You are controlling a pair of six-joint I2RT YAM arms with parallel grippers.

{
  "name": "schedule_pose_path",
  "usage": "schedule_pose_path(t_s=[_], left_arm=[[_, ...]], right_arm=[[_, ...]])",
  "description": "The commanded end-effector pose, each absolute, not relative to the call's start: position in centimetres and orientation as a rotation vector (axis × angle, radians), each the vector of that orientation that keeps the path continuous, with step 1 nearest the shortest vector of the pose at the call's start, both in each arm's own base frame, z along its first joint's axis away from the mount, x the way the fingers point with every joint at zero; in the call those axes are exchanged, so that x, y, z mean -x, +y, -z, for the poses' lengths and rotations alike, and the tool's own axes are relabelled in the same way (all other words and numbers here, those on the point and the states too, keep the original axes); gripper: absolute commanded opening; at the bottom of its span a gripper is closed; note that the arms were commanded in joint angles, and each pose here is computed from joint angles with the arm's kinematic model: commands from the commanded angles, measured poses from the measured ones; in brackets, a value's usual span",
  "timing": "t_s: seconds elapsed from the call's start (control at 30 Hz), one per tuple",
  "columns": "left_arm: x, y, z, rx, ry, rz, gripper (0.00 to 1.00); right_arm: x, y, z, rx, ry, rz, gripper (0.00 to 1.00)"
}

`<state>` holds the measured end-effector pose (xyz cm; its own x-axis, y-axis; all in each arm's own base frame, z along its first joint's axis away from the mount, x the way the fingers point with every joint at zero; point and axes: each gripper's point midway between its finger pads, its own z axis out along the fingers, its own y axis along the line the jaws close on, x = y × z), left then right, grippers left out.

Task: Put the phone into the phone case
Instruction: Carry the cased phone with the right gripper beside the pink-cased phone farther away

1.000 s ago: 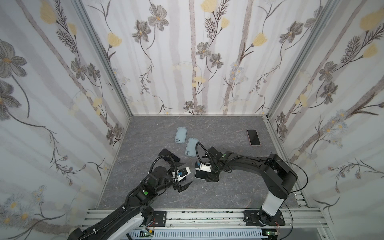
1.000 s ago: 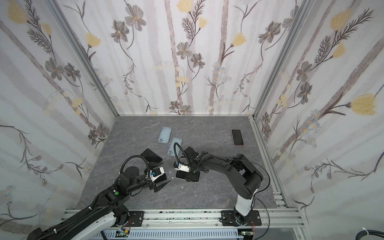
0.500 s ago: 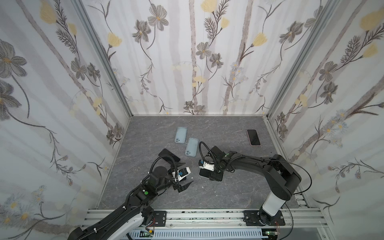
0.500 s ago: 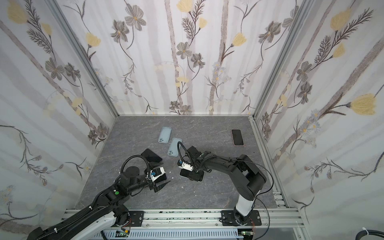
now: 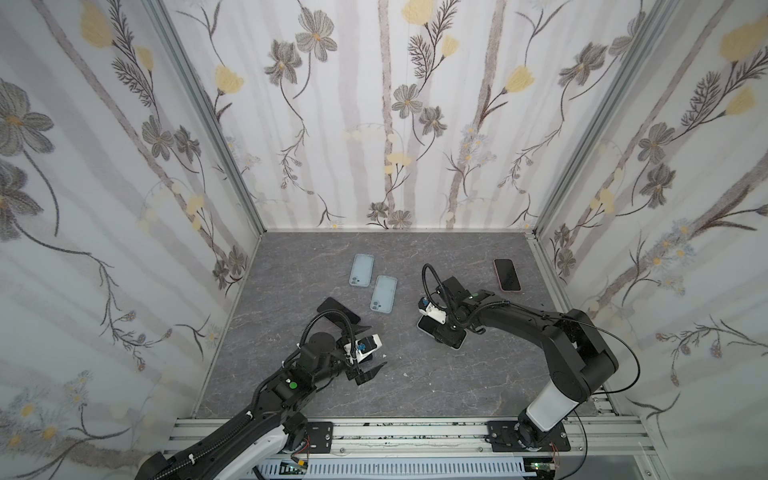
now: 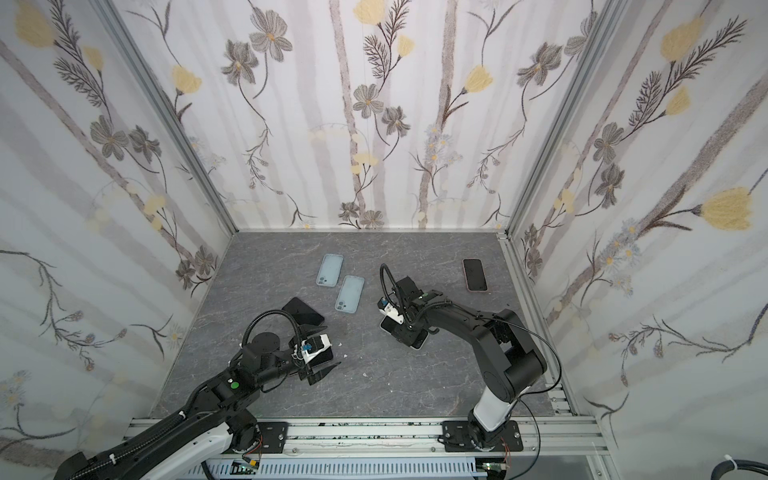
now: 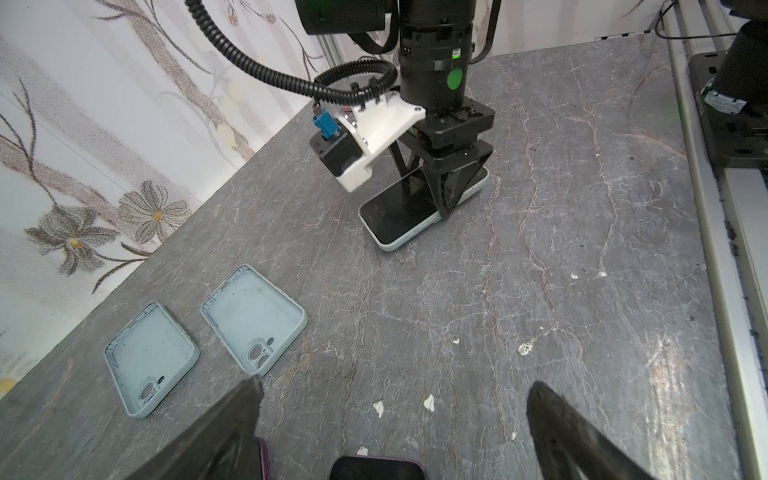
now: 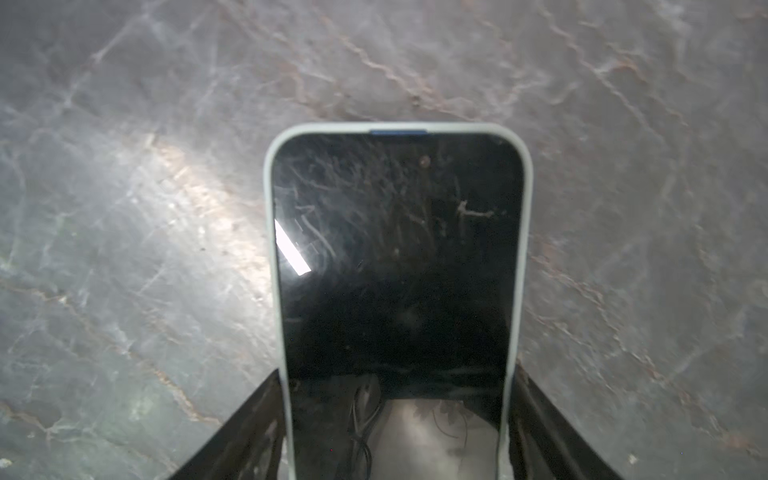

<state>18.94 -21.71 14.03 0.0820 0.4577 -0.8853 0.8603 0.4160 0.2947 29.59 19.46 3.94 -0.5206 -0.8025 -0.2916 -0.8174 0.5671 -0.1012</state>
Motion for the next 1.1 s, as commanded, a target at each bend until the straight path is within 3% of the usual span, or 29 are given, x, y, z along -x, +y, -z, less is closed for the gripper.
schedule_pose_path(t_s=[0.0, 0.4, 1.07], left_arm=[[-19.0, -21.8, -14.3, -1.213, 1.528, 0.441, 1.00], [-18.9, -21.8, -14.8, -1.203, 1.508, 0.445, 1.00], [-19.0, -21.8, -14.8, -1.203, 1.511, 0.444, 1.00]], right_arm=[[-31.9, 18.5, -5.4, 1.138, 2.530, -0.054, 0.60], [-41.3, 12.4, -5.9, 0.498, 2.641, 0.019, 0.60], [-48.4, 6.2, -2.7, 0.007, 2.753, -0.012, 0.61]])
